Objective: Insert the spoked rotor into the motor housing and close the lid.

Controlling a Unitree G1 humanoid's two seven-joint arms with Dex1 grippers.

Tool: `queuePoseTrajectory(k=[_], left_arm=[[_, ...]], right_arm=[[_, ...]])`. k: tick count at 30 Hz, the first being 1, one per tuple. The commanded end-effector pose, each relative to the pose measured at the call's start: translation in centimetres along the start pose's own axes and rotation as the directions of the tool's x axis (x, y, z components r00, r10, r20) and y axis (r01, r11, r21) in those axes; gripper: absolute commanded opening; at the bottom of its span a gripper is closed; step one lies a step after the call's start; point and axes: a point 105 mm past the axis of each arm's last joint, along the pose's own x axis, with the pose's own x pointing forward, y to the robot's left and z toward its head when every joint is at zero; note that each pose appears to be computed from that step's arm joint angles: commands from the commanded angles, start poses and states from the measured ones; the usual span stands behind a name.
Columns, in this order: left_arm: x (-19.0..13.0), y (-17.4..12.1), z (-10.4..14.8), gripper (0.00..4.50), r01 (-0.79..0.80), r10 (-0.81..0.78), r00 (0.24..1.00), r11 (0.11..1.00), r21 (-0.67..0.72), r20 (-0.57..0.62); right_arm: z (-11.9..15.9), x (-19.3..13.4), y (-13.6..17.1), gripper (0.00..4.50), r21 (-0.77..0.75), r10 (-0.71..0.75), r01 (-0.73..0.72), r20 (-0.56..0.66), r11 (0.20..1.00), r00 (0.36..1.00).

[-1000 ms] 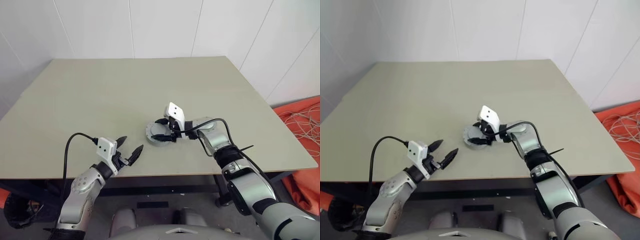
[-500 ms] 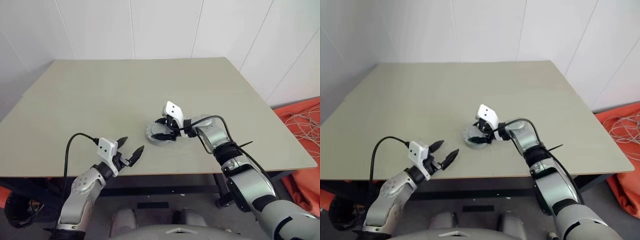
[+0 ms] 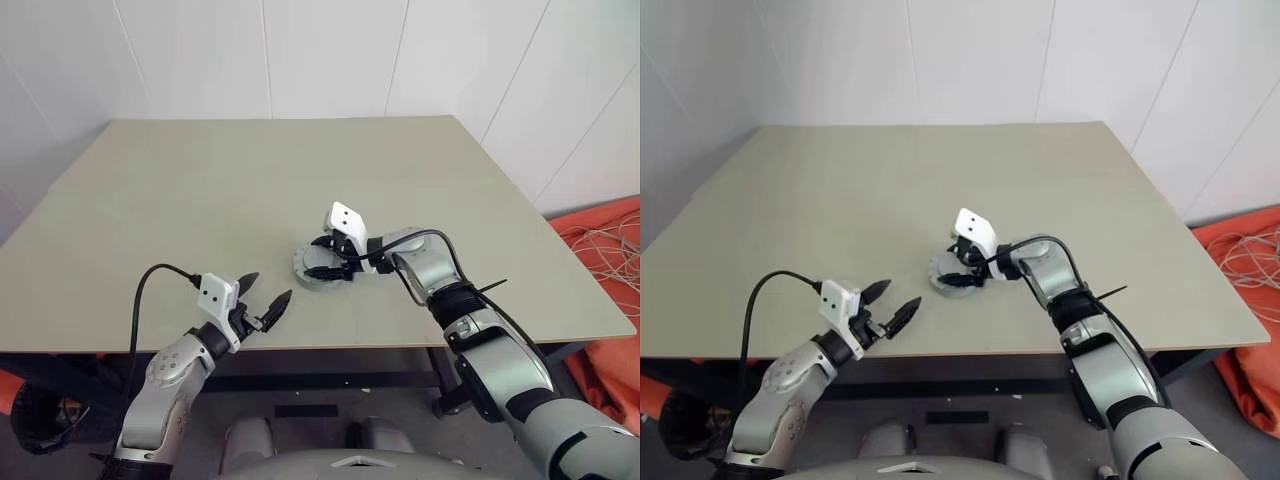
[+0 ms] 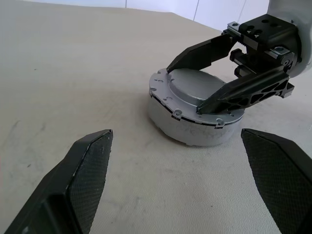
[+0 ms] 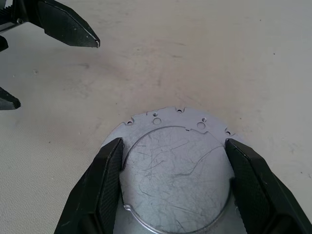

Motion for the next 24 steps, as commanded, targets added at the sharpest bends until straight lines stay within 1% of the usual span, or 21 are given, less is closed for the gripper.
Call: queuePoseTrajectory(k=[1,4,9,12,19,24], left_arm=[[0.2,-0.5,1.8,4.50,0.023,-0.025,0.998,0.999,0.027,0.054],[0.2,-0.4,1.8,4.50,0.022,-0.023,0.998,0.999,0.023,0.054],[0.0,-0.3,1.6,4.50,0.022,-0.023,0.998,1.000,0.019,0.050],[0.1,0.2,1.8,4.50,0.029,-0.031,0.999,0.998,0.051,0.044],[1.5,1.9,3.7,4.50,0.109,-0.114,0.993,0.987,0.117,0.036],[3.2,3.1,5.2,4.50,0.167,-0.172,0.985,0.978,0.122,0.030]], right_arm=[[-3.2,-0.9,-0.3,3.22,0.054,-0.025,0.033,-0.140,0.998,0.990],[-3.4,-0.9,-0.7,3.22,0.054,-0.053,0.062,-0.151,0.997,0.987],[-3.4,-0.8,-0.6,3.22,0.041,-0.051,0.058,-0.151,0.997,0.987],[-3.4,-0.7,-0.5,3.22,0.037,-0.051,0.057,-0.150,0.998,0.987],[-3.2,-0.3,-0.2,3.22,0.030,-0.049,0.053,-0.142,0.998,0.989],[-3.0,-0.2,-0.2,3.22,0.026,-0.059,0.063,-0.131,0.998,0.990]])
